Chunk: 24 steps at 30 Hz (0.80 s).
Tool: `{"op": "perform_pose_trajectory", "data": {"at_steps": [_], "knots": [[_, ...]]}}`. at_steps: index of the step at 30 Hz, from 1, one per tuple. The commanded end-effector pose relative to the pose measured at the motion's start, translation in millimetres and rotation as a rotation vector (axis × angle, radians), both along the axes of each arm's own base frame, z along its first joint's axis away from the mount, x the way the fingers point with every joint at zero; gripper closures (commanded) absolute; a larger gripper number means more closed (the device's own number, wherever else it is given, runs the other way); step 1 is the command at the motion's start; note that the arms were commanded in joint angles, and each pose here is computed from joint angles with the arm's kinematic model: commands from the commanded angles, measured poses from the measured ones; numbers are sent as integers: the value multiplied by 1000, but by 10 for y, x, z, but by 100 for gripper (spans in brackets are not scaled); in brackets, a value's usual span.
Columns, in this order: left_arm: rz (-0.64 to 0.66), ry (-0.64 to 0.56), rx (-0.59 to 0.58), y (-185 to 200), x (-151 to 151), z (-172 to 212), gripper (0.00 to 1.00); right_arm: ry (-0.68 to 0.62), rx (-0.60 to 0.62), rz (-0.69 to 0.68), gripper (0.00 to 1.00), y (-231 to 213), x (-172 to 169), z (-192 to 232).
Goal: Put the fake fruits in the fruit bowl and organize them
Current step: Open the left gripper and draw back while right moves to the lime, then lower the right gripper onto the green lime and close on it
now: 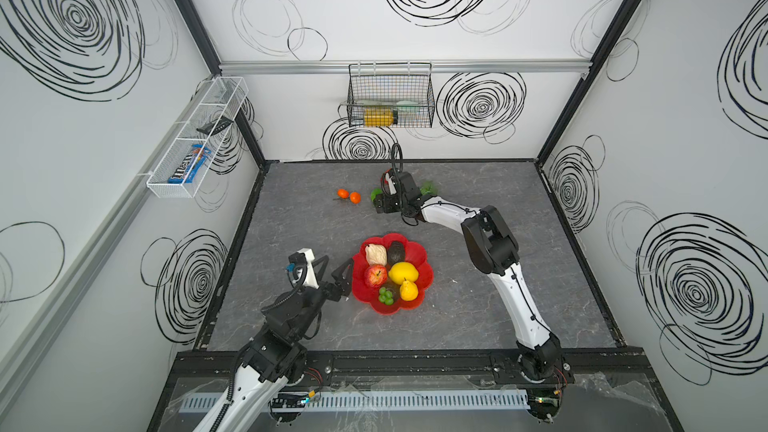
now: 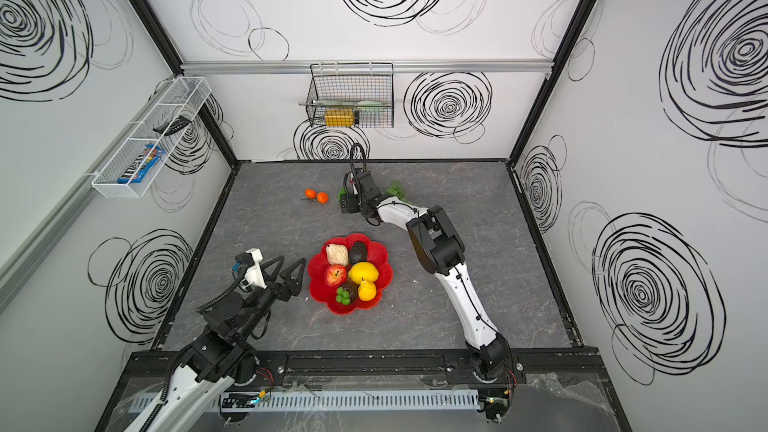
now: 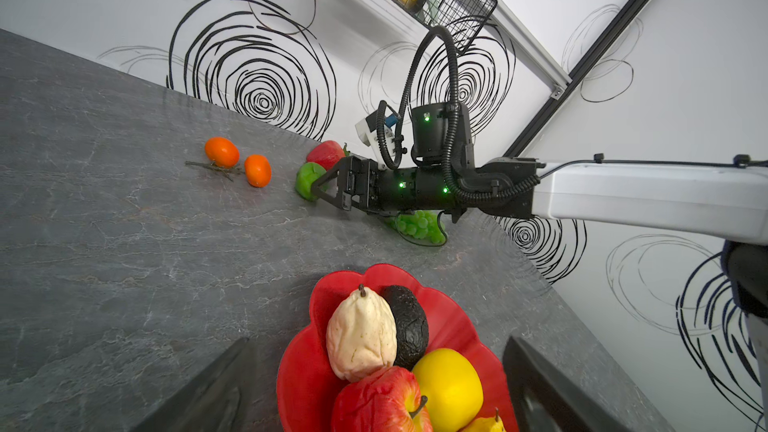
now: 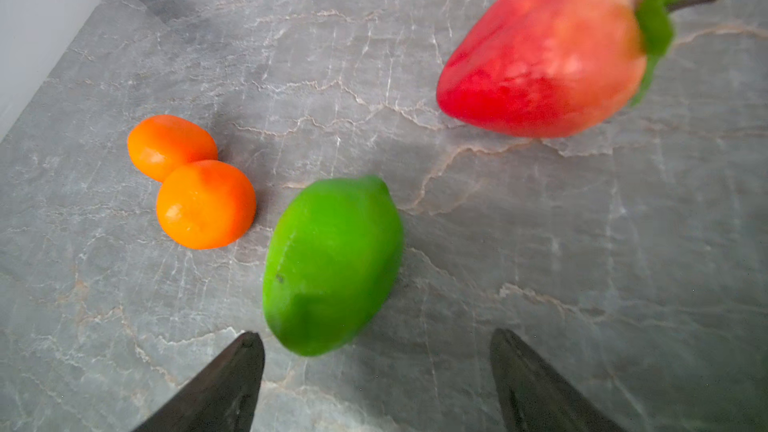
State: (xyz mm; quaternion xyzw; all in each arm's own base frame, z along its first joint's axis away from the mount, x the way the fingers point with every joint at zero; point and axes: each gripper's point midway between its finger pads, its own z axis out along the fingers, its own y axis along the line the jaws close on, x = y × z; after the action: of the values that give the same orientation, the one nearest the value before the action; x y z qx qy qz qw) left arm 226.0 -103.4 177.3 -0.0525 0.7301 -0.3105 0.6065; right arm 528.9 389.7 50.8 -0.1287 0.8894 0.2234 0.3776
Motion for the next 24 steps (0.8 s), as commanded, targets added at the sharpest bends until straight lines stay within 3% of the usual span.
{"op": "perform_pose_trajectory", "data": {"at_steps": [1,10,24], "knots": [[-8,-48,-39,-12,11,128,4,-28,-11,5,9,77,93,-16],[-8,-46,-46,4,20,127,3,-22,-24,-1,9,164,241,-140],[-6,-38,-56,28,41,111,3,-40,-54,15,40,174,273,-156]]}}
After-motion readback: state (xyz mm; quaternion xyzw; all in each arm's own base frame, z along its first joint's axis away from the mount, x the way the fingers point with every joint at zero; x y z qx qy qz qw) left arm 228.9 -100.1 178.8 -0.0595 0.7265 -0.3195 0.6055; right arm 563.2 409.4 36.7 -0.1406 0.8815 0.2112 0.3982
